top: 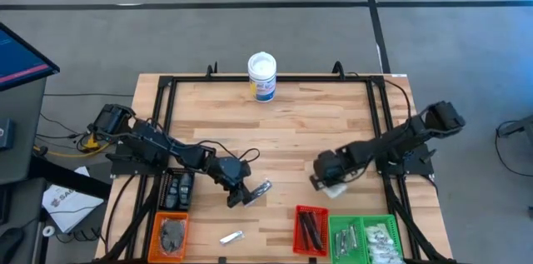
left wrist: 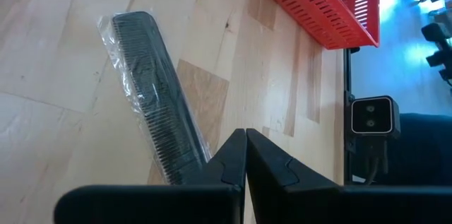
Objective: Pick & Place Travel size toiletries
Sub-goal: Put the white cotton pack into the right green bin
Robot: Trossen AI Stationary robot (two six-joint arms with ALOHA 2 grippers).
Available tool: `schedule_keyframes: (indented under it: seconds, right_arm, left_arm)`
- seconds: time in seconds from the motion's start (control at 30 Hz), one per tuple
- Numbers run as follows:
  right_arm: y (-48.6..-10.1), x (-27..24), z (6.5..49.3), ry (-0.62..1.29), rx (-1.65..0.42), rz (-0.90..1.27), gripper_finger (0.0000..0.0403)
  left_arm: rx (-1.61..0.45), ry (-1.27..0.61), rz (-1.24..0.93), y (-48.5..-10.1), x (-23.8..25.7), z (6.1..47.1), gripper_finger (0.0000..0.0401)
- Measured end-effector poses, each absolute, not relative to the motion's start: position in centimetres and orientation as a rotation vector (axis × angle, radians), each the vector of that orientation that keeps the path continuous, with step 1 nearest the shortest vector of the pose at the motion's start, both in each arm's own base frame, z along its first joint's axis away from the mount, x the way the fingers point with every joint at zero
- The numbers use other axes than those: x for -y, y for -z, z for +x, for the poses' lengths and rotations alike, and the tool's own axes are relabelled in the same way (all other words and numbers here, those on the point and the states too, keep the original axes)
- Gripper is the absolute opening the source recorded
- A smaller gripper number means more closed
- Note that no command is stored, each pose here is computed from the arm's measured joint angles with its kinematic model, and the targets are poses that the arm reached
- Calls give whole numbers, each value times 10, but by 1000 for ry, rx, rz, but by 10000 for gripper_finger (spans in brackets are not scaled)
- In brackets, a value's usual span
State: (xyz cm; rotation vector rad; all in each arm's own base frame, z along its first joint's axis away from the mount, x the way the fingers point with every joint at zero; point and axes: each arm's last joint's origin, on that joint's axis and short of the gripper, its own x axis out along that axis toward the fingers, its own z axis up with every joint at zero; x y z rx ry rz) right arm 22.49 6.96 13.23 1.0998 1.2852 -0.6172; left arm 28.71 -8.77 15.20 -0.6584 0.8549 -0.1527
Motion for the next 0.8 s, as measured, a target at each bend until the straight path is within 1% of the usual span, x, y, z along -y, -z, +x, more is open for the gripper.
schedule_keyframes:
  seconds: [0.23, 0.4, 0.63, 0.8]
  right_arm:
    - [-157, -41, 262, 507, -1038, 1156, 0]
    - [-184, -30, 282, 440, -959, 1107, 0]
    - [-212, -29, 294, 397, -958, 1046, 0]
    - [-216, -31, 287, 431, -1060, 985, 0]
  left_arm:
    - [-854, 153, -658, -152, 88, 287, 2]
    - [-854, 153, -658, -152, 88, 287, 2]
    - [-853, 150, -659, -152, 87, 287, 2]
    - [-850, 143, -663, -152, 84, 288, 2]
